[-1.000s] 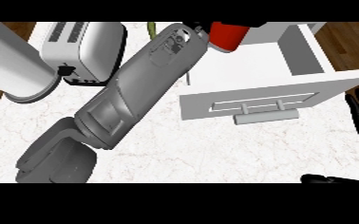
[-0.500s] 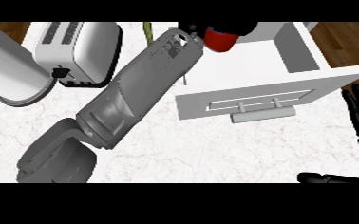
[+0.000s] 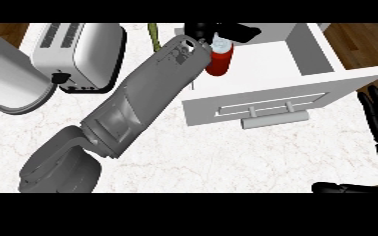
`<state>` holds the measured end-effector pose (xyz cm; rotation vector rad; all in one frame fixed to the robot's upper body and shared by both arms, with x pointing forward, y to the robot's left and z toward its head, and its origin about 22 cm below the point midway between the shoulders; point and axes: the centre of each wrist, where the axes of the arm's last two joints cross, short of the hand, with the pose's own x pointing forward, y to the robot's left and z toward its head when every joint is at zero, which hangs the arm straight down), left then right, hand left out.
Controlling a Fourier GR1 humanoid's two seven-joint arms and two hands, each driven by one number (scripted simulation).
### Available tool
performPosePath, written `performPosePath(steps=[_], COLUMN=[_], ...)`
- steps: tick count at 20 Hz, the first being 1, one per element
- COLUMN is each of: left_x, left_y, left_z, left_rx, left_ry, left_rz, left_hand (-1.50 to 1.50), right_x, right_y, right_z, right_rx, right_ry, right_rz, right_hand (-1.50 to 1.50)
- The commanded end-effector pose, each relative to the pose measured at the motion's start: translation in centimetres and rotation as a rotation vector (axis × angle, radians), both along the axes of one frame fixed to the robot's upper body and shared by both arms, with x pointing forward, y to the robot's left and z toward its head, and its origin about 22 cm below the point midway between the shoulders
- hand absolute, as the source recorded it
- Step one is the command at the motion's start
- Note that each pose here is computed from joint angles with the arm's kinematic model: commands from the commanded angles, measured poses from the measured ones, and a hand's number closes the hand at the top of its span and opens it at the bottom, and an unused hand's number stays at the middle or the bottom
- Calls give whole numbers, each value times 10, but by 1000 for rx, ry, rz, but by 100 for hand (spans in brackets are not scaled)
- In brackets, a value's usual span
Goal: Pick up the can, place it into the drawer and close the drawer
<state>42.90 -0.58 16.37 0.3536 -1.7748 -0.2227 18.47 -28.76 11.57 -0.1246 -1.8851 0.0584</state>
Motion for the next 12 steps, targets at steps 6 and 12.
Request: performPosePath(steps=[6,12], left_x=[-2,-1], left_y=[0,-3], left_z=[-3,8], left_rx=[-69,-122], left_ry=[18,10], left_rz=[34,15], left_hand=[-150,-150], right_x=[-13,-15], right_y=[1,-2], right_z=[21,24], right_rx=[-168,-329], right_ry=[-91,-143], right_rz=[-39,-13], right_hand=[-150,-150])
